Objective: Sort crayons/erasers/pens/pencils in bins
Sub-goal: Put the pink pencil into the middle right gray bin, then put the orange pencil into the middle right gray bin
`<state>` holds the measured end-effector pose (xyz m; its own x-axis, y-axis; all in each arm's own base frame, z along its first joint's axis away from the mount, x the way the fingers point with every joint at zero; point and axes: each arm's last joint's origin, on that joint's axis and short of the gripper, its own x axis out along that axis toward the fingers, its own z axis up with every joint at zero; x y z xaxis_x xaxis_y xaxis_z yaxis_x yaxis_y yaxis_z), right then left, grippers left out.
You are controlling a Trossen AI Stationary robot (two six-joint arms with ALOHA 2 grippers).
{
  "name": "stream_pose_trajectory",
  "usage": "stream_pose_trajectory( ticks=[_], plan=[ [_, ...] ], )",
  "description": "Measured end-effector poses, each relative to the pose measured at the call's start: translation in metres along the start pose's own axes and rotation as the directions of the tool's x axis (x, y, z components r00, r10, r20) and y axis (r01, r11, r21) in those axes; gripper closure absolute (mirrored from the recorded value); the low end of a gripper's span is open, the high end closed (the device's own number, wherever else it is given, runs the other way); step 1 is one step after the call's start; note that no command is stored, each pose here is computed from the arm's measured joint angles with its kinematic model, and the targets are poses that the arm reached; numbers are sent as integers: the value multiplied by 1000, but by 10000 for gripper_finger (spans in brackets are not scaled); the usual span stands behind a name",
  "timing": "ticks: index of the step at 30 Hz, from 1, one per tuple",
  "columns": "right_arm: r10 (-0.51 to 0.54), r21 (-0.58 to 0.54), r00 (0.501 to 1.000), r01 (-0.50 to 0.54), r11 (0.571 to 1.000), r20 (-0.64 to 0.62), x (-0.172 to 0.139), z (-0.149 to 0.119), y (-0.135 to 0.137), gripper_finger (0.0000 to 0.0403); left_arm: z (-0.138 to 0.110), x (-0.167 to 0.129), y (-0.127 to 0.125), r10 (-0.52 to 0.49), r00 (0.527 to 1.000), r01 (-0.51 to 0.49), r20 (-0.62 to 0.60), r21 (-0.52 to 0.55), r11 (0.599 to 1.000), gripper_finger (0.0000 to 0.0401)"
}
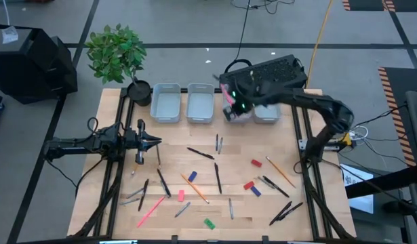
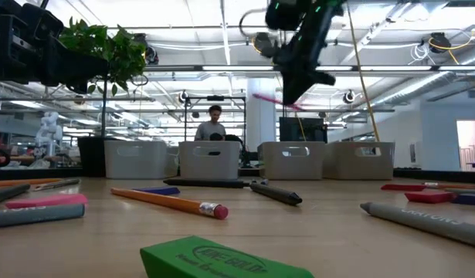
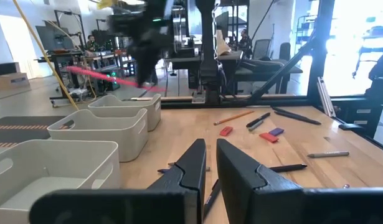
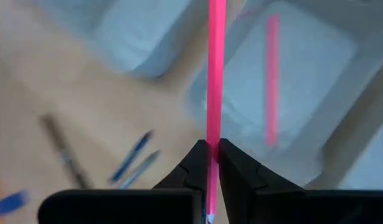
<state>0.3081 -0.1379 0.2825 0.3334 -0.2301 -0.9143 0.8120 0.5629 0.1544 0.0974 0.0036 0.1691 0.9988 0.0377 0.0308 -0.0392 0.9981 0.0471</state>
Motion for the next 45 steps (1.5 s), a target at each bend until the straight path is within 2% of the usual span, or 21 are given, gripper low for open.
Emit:
stream_pose_trajectory(
  ticks=[4,8,14,19,30,33,38,41,45],
  plan=[
    [-78,-27,995,77,997,-54,24,28,-24,383,0,0,0,0,1000,0,0,0,1000,357],
    [-127,-60,983,120,991,-130,51,34,-39,383,0,0,0,0,1000,0,1,0,1000,357],
    [-162,-94,967,146,985,-197,77,24,-46,383,0,0,0,0,1000,0,0,0,1000,357],
    [-143,-88,977,130,988,-157,90,21,-47,375,0,0,0,0,1000,0,1,0,1000,357],
    [-171,-55,962,163,985,-214,108,1,-55,314,0,0,0,0,1000,0,0,0,1000,357],
    [-156,-47,970,149,988,-186,94,0,-50,291,0,0,0,0,1000,0,0,0,1000,357],
    [-133,-77,990,129,989,-49,26,-15,-26,266,0,0,0,0,1000,0,0,0,1000,357],
    [-106,-107,994,105,989,2,-19,-41,-8,262,0,0,0,0,1000,0,0,0,1000,357],
    [-116,-134,992,109,985,-40,-63,-92,10,261,0,0,0,0,1000,0,1,0,1000,357]
  ],
)
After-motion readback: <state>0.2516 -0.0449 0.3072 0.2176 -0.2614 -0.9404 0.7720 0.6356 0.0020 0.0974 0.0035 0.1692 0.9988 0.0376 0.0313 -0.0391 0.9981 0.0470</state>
